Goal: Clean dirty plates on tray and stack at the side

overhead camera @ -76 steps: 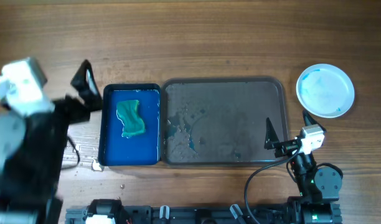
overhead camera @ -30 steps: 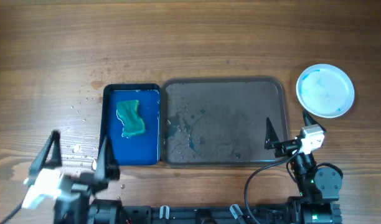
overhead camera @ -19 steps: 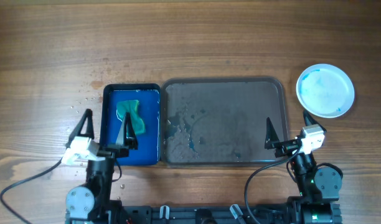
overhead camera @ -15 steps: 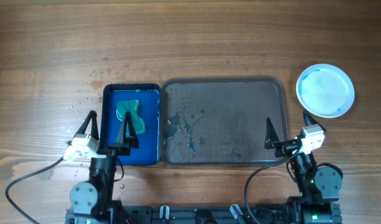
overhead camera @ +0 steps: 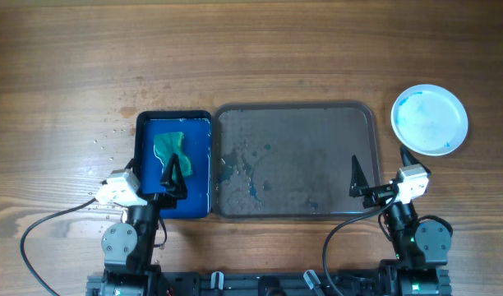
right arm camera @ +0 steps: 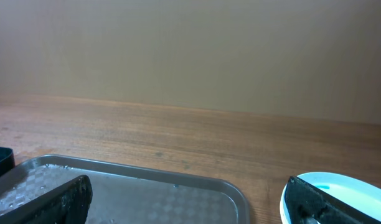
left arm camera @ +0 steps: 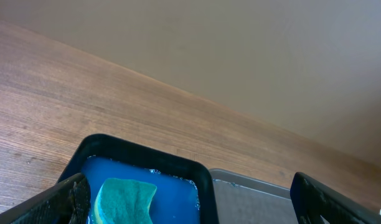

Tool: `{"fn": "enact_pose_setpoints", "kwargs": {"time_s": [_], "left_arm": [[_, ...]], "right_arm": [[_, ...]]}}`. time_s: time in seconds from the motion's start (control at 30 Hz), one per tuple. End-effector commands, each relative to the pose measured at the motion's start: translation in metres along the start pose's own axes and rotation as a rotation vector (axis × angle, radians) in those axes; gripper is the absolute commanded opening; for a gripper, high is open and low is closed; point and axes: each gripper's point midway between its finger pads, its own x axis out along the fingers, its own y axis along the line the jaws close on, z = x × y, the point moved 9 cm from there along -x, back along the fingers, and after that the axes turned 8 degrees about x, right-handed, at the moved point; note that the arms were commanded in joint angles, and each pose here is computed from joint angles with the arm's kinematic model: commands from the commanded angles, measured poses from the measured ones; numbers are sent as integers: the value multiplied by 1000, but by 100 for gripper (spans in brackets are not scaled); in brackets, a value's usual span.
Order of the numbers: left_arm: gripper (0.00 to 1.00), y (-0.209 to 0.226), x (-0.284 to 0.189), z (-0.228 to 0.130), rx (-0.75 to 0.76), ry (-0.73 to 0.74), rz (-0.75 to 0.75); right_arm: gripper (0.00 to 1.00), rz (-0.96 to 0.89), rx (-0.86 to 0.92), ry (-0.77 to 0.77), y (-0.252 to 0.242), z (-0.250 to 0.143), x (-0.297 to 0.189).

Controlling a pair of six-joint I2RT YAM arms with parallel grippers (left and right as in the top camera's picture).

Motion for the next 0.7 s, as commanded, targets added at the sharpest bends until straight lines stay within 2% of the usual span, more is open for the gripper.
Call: {"fn": "enact_pose_setpoints", "kwargs": {"time_s": [0.0, 0.67], "left_arm": [[100, 2, 0, 0, 2, -6, 17], [100, 3, 0, 0, 0, -9, 23]], "right_arm": [[100, 0, -15, -12, 1, 1, -1], [100, 0, -15, -12, 1, 1, -1]]}}
